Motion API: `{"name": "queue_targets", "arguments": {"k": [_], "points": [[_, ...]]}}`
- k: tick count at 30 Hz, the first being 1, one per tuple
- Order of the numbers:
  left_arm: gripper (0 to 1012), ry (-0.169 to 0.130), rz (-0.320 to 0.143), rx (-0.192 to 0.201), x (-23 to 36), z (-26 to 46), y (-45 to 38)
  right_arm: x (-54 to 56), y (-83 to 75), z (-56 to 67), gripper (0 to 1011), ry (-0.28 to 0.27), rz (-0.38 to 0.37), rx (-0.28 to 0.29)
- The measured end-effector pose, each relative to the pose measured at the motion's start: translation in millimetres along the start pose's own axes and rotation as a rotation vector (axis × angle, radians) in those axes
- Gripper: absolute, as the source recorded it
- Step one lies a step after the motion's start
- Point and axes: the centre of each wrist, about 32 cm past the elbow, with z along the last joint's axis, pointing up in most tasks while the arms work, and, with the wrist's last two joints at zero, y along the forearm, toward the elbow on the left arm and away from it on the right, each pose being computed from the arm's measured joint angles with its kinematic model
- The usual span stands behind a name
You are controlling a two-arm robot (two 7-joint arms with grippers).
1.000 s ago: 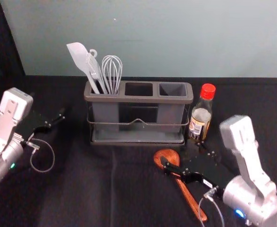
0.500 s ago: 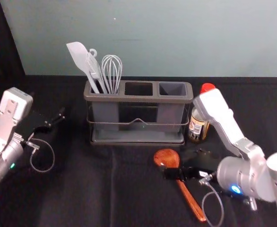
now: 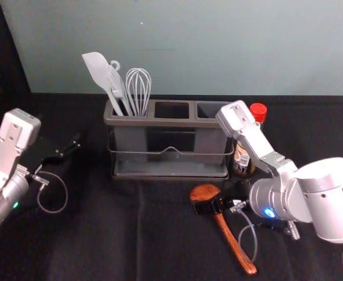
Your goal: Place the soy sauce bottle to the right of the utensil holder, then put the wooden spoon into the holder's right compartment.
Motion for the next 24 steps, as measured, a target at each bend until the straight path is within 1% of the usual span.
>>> {"name": "queue_targets", "arguments": {"k": [4,7,16,24], "points": [[1000,0.0,0.0,0.0,0.0,0.0,0.0,-4.3,7.5,2.7,1002,-0.005,-0.028,-0.014],[1000,0.0,0.0,0.0,0.0,0.0,0.0,-6.2,13.6,5.5,1002,-0.002,-0.03,-0.023],[1000,0.0,0.0,0.0,0.0,0.0,0.0,-7.9,23.6,9.5,1002,0.008,-0.039,-0.038],[1000,0.0,0.0,0.0,0.0,0.0,0.0,-8.1,28.4,10.2,1002,0.017,-0.044,-0.042]]}}
